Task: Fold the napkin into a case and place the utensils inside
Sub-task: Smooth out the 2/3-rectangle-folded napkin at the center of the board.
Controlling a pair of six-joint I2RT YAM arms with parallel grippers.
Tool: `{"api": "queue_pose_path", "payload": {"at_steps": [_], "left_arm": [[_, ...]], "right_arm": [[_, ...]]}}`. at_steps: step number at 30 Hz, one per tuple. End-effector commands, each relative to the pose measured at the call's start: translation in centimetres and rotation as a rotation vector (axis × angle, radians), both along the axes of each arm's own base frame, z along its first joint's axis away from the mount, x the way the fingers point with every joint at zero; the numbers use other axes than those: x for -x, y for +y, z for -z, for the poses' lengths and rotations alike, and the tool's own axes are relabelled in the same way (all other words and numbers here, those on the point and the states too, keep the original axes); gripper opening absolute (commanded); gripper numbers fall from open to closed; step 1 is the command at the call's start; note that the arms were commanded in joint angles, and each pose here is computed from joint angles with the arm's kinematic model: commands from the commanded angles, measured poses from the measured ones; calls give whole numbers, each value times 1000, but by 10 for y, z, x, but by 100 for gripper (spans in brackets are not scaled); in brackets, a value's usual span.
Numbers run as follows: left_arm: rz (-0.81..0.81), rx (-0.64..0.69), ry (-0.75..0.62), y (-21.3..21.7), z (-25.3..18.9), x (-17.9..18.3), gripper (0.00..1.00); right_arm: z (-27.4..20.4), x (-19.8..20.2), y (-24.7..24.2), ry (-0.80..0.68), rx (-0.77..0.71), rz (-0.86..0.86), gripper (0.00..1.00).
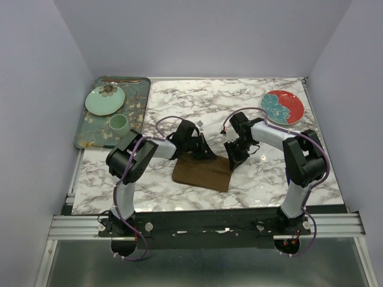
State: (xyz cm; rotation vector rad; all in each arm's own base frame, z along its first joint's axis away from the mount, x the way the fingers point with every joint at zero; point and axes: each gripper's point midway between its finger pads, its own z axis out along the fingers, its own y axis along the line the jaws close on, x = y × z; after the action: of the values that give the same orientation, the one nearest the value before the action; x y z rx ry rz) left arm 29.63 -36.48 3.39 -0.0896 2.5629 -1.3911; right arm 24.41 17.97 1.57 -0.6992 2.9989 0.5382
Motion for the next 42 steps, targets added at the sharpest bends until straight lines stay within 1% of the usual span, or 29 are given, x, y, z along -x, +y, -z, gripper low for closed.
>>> {"api": "queue_pose_path", "payload": {"at_steps": [1, 6, 9, 14, 17, 19, 23, 27, 31, 36, 42], "left_arm": [[-31, 21, -87, 5, -29, -11, 1], [-27, -23, -80, 11, -21, -9, 0], [-26, -41, -64, 15, -16, -4, 0], [-28, -62, -44, 19, -7, 2, 0], [-33, -88, -30, 21, 6, 2, 0], [-43, -99, -22, 22, 12, -1, 0], [-64, -134, 16, 26, 32, 1, 0], [-70, -146, 29, 29, 40, 3, 0], [-75, -148, 32, 29, 40, 1, 0], [-83, -152, 45, 31, 43, 0, 0], [-96, -138, 50, 31, 42, -2, 0]], "right_arm": [[23, -1, -10, 13, 85, -7, 13], [23, -14, -15, -22, 122, -17, 13], [19, -30, -15, -63, 131, -28, 13], [11, -53, -11, -112, 131, -52, 14], [9, -58, -11, -120, 137, -70, 14], [0, -62, -7, -132, 113, -75, 14], [-25, -57, 7, -124, 32, -61, 14], [-40, -43, 19, -84, -31, -42, 16], [-28, -28, 21, -22, -29, -28, 17], [-4, -10, 8, 40, 25, -22, 17], [18, -6, -5, 40, 93, -24, 17]]}}
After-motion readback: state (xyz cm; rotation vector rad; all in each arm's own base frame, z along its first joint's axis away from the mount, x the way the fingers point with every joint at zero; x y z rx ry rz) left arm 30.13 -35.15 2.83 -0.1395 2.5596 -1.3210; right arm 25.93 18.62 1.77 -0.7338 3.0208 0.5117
